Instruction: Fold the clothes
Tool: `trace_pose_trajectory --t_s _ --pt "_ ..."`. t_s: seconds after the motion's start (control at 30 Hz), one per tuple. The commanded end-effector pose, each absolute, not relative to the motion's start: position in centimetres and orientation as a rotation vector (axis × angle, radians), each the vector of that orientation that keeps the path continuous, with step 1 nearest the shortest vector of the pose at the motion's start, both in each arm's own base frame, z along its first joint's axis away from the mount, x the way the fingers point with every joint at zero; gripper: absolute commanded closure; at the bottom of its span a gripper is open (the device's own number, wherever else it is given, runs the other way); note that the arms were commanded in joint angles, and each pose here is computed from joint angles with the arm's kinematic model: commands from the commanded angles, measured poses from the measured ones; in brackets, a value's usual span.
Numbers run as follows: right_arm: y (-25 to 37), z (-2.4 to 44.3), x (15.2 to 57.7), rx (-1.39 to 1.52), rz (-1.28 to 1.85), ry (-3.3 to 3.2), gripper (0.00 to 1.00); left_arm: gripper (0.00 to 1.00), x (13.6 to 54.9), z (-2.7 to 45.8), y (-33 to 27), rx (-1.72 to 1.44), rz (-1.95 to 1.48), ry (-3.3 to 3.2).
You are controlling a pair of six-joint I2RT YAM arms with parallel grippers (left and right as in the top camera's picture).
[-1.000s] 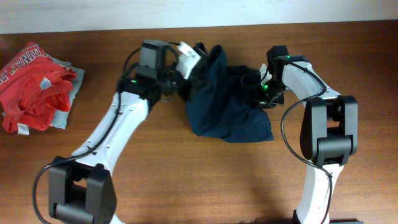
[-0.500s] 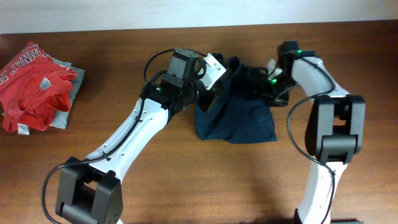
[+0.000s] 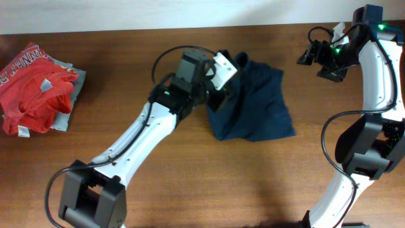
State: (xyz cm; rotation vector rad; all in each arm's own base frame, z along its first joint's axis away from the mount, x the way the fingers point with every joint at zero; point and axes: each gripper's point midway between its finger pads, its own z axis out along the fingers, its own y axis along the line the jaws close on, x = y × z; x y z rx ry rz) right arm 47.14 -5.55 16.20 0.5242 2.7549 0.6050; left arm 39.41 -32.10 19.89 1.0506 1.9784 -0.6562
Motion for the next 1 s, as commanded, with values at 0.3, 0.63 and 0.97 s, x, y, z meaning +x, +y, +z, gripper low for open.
trace_pose_trajectory --t_s 0.3,0.63,0.97 --pt "-5.9 16.8 46.6 0.499 0.630 2.752 0.22 0.91 36.9 21.8 -37.3 1.140 -0.664 1.826" --pt "-5.6 16.5 45.6 0.455 0.630 2.796 0.24 0.99 37.3 21.7 -37.0 1.129 -0.643 1.836" --pt "-0.7 12.4 44.1 0.234 0.685 2.930 0.20 0.99 42.1 24.2 -28.1 0.839 -0.528 1.969"
